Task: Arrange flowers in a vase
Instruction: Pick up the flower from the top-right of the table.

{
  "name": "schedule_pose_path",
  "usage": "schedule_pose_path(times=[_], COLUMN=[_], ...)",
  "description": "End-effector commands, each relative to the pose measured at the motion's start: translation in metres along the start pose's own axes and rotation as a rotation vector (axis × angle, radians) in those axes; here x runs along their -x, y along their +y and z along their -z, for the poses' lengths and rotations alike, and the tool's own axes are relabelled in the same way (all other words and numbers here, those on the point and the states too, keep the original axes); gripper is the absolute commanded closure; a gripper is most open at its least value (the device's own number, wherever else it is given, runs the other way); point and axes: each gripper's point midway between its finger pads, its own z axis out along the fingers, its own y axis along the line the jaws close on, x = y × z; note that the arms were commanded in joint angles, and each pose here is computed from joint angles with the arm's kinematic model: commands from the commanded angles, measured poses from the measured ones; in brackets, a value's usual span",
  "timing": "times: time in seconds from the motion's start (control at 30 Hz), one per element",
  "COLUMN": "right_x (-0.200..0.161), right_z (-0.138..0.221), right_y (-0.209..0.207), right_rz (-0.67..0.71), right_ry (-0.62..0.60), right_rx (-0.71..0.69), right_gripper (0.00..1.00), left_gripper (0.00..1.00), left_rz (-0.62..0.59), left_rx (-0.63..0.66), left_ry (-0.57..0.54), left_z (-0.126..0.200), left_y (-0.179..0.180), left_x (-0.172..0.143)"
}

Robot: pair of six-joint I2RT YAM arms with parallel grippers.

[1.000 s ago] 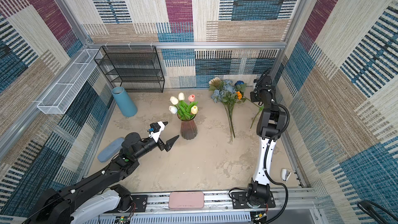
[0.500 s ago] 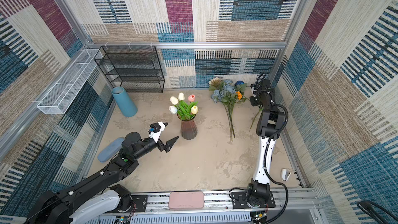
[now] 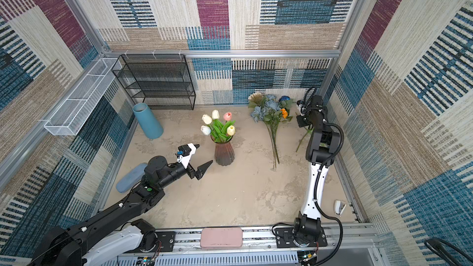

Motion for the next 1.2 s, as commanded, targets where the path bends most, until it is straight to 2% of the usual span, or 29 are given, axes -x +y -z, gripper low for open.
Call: schedule_pose_path(times=[0.0, 0.27, 0.4, 0.53, 0.7, 0.83, 0.97, 1.17], right_x=[0.013, 0.036, 0.052, 0.090, 0.117, 0.099, 0.059, 0.018], right_z=[0.024, 0.102, 0.161, 0.240, 0.339, 0.416, 0.480, 0.524], right_y=[0.003, 0.023, 0.042, 0.101, 0.202, 0.263, 0.319, 0.375], right_rz=[-0.001, -0.029, -0.054, 0.042, 0.274, 0.450, 0.671, 0.860], right_ry=[-0.034, -0.156, -0.256, -0.466, -0.745, -0.938, -1.117, -1.232], right_rx=[0.003, 0.014, -0.003, 0.040, 0.115, 0.288, 0.440, 0.609], right_gripper=[0.98, 1.00, 1.00, 1.00, 1.00, 1.00, 1.00, 1.00], left_gripper=[0.02, 0.02, 0.02, 0.03, 0.05, 0.07, 0.08, 0.12], left_rz=[-0.015, -0.015, -0.011, -0.010, -0.008, -0.003, -0.023, -0.038], left_rx=[-0.003, 0.003, -0.001, -0.006, -0.043, -0.136, -0.202, -0.344], left_ry=[-0.016, -0.040, -0.044, -0.050, -0.159, -0.187, -0.223, -0.295], left_z=[-0.001, -0.001, -0.002, -0.004, 0.001, 0.009, 0.020, 0.032], left_y=[0.000, 0.002, 0.001, 0.001, -0.003, -0.018, -0.029, -0.050], left_x=[0.006, 0.012, 0.013, 0.017, 0.057, 0.086, 0.112, 0.153])
